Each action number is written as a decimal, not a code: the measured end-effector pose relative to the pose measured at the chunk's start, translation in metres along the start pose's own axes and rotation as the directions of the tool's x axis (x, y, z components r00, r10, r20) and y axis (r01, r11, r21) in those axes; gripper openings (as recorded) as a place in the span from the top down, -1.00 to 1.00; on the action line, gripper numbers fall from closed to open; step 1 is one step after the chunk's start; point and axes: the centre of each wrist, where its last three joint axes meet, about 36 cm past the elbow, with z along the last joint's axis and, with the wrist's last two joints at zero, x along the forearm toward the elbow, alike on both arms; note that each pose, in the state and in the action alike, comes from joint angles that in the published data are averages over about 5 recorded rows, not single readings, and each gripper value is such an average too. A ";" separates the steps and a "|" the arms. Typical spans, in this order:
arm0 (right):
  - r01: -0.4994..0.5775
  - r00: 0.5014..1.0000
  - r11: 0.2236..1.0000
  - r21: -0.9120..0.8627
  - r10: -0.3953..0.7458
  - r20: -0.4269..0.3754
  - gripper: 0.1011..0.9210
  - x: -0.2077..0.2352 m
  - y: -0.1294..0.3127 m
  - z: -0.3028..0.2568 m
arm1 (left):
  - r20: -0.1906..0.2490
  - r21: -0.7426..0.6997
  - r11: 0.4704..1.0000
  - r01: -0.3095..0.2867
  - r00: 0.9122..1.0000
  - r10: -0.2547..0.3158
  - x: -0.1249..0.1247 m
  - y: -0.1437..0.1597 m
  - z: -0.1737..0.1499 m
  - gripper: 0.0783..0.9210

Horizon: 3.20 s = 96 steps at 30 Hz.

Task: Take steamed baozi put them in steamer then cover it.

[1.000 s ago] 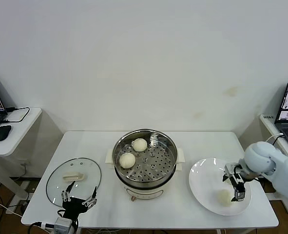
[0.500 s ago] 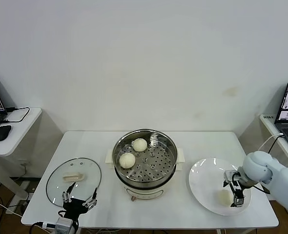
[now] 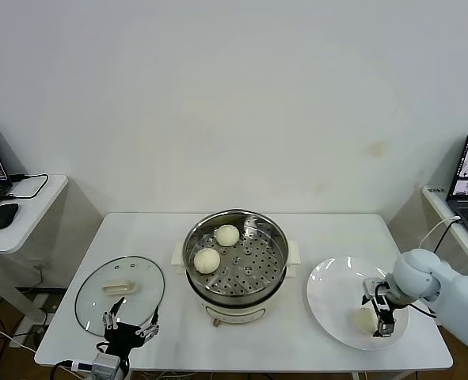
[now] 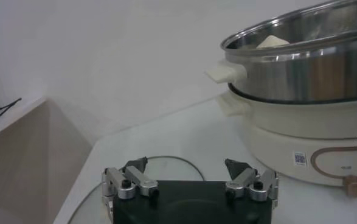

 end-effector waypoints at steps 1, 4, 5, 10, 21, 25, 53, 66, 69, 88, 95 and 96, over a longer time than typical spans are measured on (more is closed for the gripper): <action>0.000 1.000 1.000 -0.002 0.000 0.000 -0.48 0.000 0.000 0.000 | 0.000 0.000 1.000 0.000 1.000 0.000 0.000 0.000 0.000 -0.77; -0.001 1.000 1.000 -0.006 0.001 -0.002 -0.35 0.000 0.000 0.001 | -0.002 0.001 1.000 -0.001 1.000 0.001 0.000 -0.001 0.001 -0.77; -0.001 1.000 1.000 -0.007 0.001 -0.002 -0.32 0.000 0.001 0.001 | -0.002 0.002 1.000 -0.001 1.000 0.001 0.000 -0.001 0.001 -0.77; -0.002 1.000 1.000 -0.016 0.002 -0.004 -0.25 0.000 0.001 0.003 | -0.001 0.002 1.000 0.000 1.000 0.000 -0.001 -0.001 0.001 -0.77; -0.021 1.000 0.999 -0.037 0.021 0.007 -0.15 0.020 -0.006 0.008 | 0.005 0.006 1.000 -0.001 1.000 0.001 -0.003 -0.002 -0.001 -0.77; -0.042 0.999 0.998 -0.043 0.043 0.025 -0.14 0.042 -0.016 0.008 | 0.011 0.008 1.000 0.000 1.000 0.000 -0.004 -0.002 -0.002 -0.77; -0.195 0.940 0.933 0.304 0.090 0.328 0.23 0.252 -0.168 -0.171 | 0.050 0.015 0.996 0.094 0.994 -0.094 -0.012 0.009 -0.004 -0.77; -0.186 0.945 0.732 0.655 -0.049 0.323 0.30 0.249 -0.192 -0.271 | 0.045 0.020 0.992 0.121 0.992 -0.122 -0.012 0.014 -0.002 -0.77; -0.171 0.949 0.679 0.714 -0.081 0.304 0.30 0.242 -0.191 -0.282 | 0.044 0.019 0.992 0.122 0.991 -0.123 -0.012 0.014 -0.002 -0.77; -0.126 0.986 0.266 0.956 -0.076 0.151 0.29 0.194 -0.142 -0.329 | 0.049 0.022 0.990 0.136 0.989 -0.137 -0.006 0.016 -0.005 -0.77; -0.109 0.992 0.154 0.982 -0.043 0.117 0.29 0.176 -0.122 -0.344 | 0.054 0.024 0.990 0.138 0.989 -0.140 -0.003 0.017 -0.007 -0.77; -0.108 0.993 0.143 0.984 -0.039 0.114 0.29 0.174 -0.120 -0.346 | 0.054 0.024 0.990 0.139 0.989 -0.140 -0.003 0.017 -0.007 -0.77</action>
